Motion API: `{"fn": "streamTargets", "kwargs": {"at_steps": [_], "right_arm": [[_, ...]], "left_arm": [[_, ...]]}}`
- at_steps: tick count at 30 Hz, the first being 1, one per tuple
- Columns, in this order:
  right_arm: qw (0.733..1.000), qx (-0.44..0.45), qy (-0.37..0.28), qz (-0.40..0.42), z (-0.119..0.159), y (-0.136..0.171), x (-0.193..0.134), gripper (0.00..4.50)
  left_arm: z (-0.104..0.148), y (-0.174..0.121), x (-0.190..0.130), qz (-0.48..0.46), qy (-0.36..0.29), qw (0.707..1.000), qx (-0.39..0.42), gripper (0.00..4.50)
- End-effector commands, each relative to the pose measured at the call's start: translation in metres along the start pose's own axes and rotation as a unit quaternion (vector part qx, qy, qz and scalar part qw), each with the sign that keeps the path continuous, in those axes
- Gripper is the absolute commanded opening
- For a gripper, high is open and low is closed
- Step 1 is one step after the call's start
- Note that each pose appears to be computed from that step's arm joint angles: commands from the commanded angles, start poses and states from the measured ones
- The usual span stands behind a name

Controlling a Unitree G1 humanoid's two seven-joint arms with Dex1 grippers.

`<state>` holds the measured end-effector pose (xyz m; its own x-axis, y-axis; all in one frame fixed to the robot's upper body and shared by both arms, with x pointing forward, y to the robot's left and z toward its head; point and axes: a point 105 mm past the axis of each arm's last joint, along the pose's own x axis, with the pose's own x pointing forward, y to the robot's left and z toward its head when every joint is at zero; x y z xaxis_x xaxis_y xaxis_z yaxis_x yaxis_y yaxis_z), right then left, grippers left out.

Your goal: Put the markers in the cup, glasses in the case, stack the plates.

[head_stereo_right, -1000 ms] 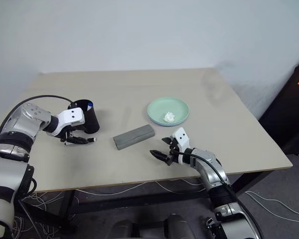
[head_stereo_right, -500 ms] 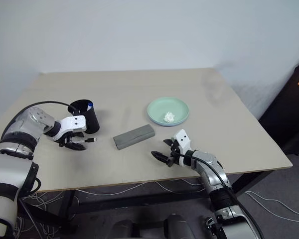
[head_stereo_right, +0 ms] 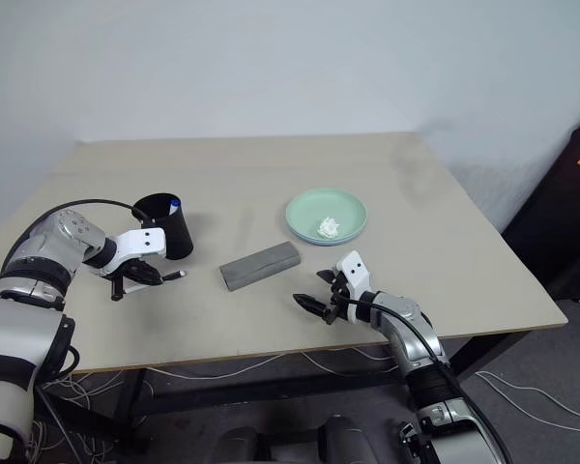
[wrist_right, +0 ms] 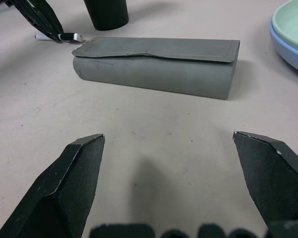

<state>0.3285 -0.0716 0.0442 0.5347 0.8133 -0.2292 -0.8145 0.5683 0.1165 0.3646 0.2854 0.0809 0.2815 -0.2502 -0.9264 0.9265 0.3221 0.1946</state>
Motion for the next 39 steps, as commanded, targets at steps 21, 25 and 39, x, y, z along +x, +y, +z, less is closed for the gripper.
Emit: {"fn": "streamTargets", "kwargs": {"at_steps": [21, 25, 39], "right_arm": [[0.999, -0.022, -0.024, 0.002, 0.022, -0.004, 0.001, 4.5], [0.999, -0.023, -0.024, 0.001, 0.022, -0.004, 0.001, 4.5], [1.0, -0.022, -0.018, 0.0, 0.018, -0.004, 0.0, 4.5]], "left_arm": [[0.015, -0.007, 0.0, -0.03, -0.056, 0.998, 0.008, 0.02], [0.048, -0.008, -0.01, -0.053, -0.141, 0.988, 0.035, 0.02], [0.12, 0.015, -0.043, 0.085, -0.368, 0.926, 0.015, 0.02]]}}
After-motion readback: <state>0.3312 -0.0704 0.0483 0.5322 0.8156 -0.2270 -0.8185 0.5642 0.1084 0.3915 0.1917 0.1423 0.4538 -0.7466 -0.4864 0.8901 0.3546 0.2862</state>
